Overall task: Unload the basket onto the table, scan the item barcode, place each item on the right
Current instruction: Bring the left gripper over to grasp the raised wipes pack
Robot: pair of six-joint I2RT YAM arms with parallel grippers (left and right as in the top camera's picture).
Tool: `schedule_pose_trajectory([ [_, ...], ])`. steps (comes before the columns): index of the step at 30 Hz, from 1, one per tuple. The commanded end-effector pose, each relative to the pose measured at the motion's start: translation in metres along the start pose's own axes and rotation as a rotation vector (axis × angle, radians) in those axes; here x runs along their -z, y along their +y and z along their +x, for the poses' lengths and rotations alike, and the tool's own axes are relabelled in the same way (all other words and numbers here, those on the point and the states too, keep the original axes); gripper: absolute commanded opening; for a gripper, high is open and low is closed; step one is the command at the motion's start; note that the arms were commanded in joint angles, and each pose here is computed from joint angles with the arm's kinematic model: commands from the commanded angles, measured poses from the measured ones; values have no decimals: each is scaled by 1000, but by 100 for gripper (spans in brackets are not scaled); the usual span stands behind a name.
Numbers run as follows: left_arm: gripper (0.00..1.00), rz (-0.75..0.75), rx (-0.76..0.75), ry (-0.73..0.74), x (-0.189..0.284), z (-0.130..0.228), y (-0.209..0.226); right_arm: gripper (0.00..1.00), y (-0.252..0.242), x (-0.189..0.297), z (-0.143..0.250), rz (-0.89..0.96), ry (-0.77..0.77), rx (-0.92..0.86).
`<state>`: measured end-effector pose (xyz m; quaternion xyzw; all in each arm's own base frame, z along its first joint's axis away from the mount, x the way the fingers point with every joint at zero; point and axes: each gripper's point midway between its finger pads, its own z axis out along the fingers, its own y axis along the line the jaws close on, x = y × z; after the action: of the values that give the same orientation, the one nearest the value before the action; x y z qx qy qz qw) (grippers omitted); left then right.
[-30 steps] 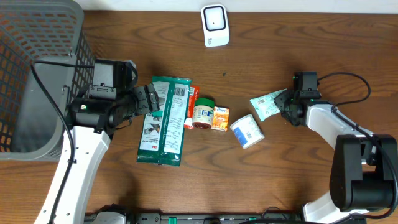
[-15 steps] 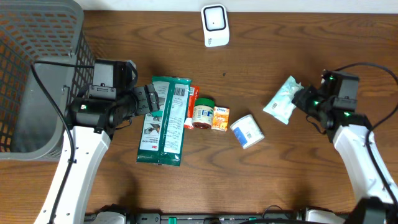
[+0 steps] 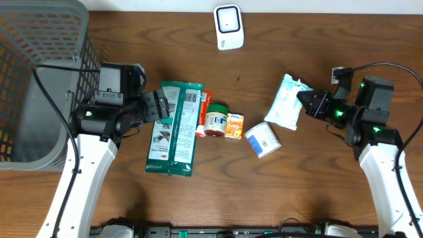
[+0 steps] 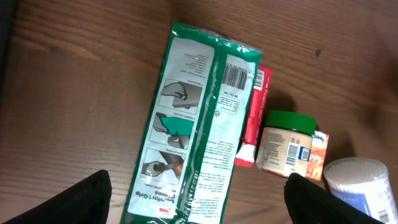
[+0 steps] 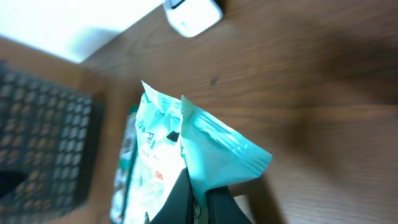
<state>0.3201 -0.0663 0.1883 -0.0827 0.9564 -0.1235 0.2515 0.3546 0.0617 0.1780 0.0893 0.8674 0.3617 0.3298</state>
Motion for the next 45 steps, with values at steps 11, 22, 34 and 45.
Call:
schedule_pose_trajectory([
  [11,85,100,-26,-60,4,-18,-21,1,27,15,5,-202,48,-20],
  [22,65,982,-428,63,70,31,-162,1,49,20,4,-317,77,-99],
  [34,69,1063,-661,-7,81,54,-210,1,110,32,-3,-564,137,-89],
  [45,69,925,-681,-47,62,51,-211,1,150,25,21,-653,236,-41],
])
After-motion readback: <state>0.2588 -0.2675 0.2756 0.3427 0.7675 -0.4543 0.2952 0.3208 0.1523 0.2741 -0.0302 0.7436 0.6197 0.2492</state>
